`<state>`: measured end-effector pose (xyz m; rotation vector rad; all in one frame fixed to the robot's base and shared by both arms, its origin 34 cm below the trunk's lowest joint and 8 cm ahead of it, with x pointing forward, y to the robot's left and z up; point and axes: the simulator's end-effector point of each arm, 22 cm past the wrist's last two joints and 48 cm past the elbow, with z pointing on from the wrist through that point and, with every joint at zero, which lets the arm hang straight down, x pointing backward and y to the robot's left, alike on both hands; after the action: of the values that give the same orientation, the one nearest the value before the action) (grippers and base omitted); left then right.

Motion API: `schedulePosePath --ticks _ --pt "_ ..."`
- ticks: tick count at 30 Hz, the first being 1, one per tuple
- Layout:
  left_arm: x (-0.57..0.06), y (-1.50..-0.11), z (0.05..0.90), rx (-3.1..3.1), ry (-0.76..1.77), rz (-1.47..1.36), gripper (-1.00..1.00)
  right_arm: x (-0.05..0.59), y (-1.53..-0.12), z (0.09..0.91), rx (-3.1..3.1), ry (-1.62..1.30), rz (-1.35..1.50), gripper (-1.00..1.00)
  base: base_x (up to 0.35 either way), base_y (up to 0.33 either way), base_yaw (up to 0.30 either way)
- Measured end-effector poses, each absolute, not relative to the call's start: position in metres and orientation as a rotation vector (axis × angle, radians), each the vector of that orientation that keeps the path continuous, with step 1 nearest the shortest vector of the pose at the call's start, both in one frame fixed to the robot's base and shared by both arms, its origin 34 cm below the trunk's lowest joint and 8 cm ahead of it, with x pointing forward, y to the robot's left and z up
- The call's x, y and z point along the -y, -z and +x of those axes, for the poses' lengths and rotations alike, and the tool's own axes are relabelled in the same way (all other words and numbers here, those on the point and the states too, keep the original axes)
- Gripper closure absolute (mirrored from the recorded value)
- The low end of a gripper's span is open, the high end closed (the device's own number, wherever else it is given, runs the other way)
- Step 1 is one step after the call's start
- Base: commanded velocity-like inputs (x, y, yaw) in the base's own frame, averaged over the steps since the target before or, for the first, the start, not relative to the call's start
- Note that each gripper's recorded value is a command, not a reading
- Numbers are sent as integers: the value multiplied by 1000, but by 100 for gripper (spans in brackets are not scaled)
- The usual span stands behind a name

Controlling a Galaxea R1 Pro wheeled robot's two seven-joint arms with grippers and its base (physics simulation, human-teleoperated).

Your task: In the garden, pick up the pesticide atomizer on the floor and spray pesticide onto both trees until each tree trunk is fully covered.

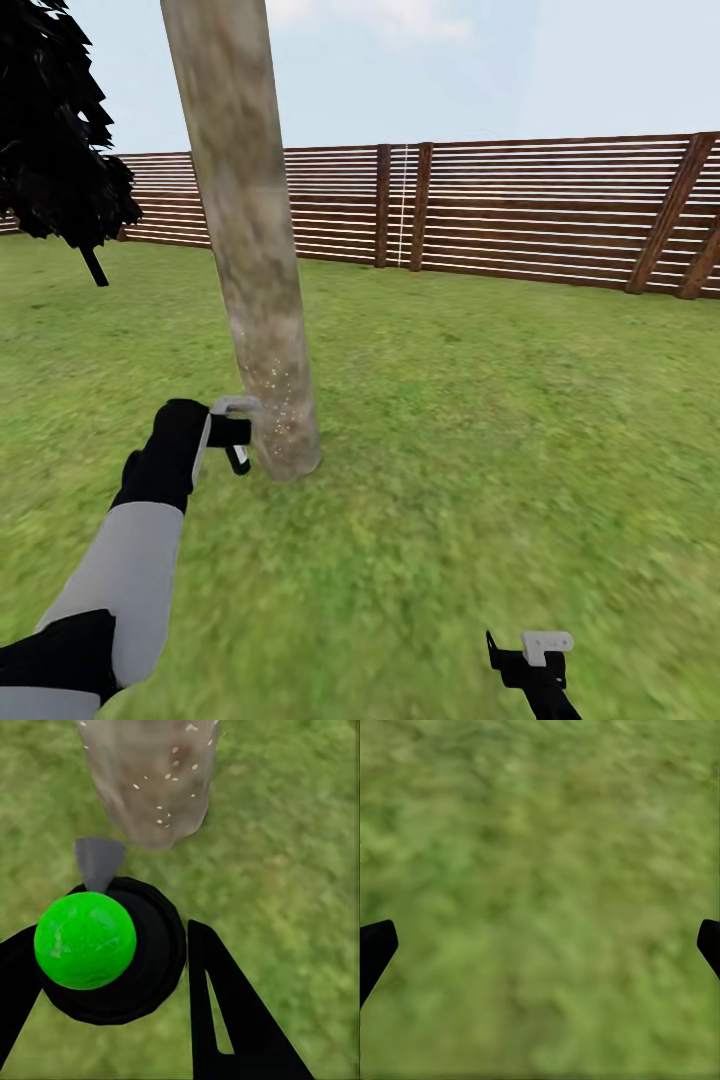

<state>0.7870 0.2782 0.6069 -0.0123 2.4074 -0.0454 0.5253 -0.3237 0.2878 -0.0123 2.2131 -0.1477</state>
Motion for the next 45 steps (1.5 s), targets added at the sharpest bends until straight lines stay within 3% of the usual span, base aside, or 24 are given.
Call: schedulePosePath --ticks 11,23,32,45 --pt "-227 -609 786 -2419 86 67 100 321 -288 526 -2212 139 -17 -100 149 0 0" --pt "-268 -599 783 -2443 9 39 100 321 -287 525 -2214 139 -19 -100 1 0 0" --pt "-235 -595 779 -2449 63 69 100 321 -288 526 -2213 140 -19 -100 189 0 0" --pt "-303 -559 756 -2505 -59 25 100 321 -287 525 -2214 140 -18 -100 11 0 0"
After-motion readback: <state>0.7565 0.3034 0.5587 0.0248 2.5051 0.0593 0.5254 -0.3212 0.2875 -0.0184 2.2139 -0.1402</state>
